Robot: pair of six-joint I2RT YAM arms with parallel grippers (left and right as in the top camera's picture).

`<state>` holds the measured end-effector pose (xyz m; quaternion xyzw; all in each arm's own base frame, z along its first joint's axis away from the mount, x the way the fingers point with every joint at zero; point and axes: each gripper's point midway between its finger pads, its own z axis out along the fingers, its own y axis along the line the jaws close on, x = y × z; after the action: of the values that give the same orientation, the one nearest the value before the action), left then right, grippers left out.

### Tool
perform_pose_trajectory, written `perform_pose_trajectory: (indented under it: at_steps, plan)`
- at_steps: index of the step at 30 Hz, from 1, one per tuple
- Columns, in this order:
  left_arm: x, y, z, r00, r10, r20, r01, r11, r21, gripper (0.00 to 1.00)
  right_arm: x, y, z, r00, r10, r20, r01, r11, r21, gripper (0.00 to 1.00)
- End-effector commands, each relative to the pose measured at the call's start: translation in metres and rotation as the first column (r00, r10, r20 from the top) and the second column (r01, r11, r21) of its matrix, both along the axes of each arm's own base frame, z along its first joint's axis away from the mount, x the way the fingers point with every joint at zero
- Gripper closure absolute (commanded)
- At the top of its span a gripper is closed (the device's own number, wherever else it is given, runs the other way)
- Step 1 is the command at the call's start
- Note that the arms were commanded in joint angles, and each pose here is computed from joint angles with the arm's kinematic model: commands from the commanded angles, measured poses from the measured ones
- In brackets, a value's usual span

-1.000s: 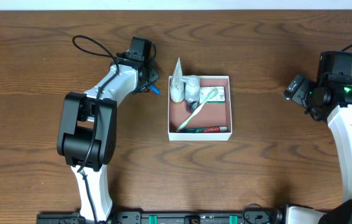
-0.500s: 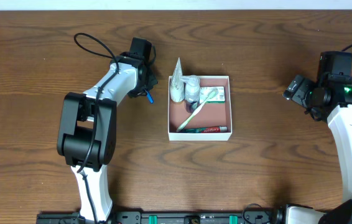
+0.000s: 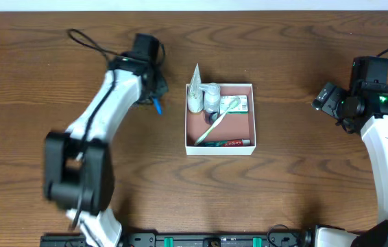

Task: Pack container
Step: 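Lift the razor with the left gripper toward the box, then carry the razor over the box and lower it inside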

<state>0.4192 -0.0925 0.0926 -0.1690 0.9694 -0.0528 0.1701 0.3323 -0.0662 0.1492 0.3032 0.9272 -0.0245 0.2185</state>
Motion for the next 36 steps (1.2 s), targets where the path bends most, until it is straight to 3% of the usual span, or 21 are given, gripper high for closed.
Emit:
perform_pose_trajectory:
  at_steps: [1,8,12,17,23,29,36]
  plan:
    - [-0.007,-0.005,0.059,0.985,-0.119,0.125,0.117,0.993,0.027,0.86,0.002,-0.003,0.010,0.999,-0.014,0.031,0.014,1.000,-0.007,0.01]
    - [-0.042,-0.036,0.131,0.907,-0.321,0.273,0.310,0.947,0.084,0.86,0.002,-0.003,0.010,0.999,-0.014,0.031,0.014,1.000,-0.007,0.01]
    - [-0.066,-0.072,0.158,0.810,-0.483,0.334,0.464,0.875,0.139,0.86,0.002,-0.003,0.010,0.999,-0.014,0.031,0.014,1.000,-0.007,0.01]
    - [-0.100,-0.126,0.167,0.613,-0.715,0.337,0.676,0.695,0.245,0.85,0.002,-0.003,0.010,0.999,-0.014,0.031,0.014,1.000,-0.007,0.01]
    - [-0.131,-0.174,0.160,0.423,-0.853,0.306,0.803,0.509,0.310,0.86,0.002,-0.003,0.010,0.999,-0.014,0.031,0.014,1.000,-0.007,0.01]
    - [-0.135,-0.193,0.140,0.264,-0.938,0.223,0.858,0.334,0.389,0.85,0.002,-0.003,0.010,0.999,-0.014,0.031,0.014,1.000,-0.007,0.01]
    - [-0.124,-0.204,0.107,0.134,-0.985,0.111,0.882,0.169,0.439,0.85,0.002,-0.003,0.010,0.999,-0.014,0.031,0.014,1.000,-0.007,0.01]
